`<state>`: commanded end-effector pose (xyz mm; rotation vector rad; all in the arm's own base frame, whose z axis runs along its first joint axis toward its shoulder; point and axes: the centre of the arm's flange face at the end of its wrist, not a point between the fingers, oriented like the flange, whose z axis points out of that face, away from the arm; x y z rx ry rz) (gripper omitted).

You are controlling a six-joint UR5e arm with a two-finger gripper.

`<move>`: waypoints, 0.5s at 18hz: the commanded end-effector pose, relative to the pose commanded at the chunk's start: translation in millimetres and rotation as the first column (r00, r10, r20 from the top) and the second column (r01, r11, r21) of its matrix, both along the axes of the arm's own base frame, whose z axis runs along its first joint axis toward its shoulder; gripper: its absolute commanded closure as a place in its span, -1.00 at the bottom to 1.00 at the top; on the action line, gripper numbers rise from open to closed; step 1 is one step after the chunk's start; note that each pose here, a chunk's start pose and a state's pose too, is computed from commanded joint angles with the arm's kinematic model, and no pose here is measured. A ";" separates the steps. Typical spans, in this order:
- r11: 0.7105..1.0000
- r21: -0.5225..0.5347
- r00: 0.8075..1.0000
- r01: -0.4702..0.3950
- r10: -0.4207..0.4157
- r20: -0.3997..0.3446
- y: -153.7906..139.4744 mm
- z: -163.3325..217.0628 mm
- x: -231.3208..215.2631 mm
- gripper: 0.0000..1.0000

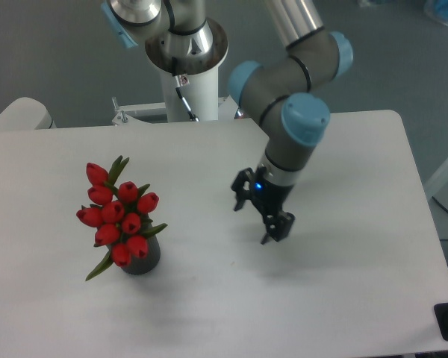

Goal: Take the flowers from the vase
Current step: 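Move the open gripper onto the tulip stems above the vase rim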

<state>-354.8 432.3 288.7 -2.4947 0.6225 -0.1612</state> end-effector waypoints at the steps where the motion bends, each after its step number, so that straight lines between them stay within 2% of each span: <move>1: 0.999 0.029 0.999 -0.021 0.019 0.041 -1.1 2.9 10.5 -1.00; 2: 0.994 0.093 0.992 -0.051 0.040 0.116 5.2 13.0 26.1 -1.00; 4: 0.986 0.137 0.977 -0.097 0.068 0.203 10.1 21.3 36.0 -1.00; 6: 0.978 0.162 0.953 -0.133 0.082 0.291 19.4 27.3 50.7 -1.00; 7: 0.974 0.173 0.943 -0.147 0.086 0.322 23.0 31.2 55.7 -1.00; 9: 0.969 0.193 0.935 -0.157 0.083 0.345 26.3 42.9 63.7 -1.00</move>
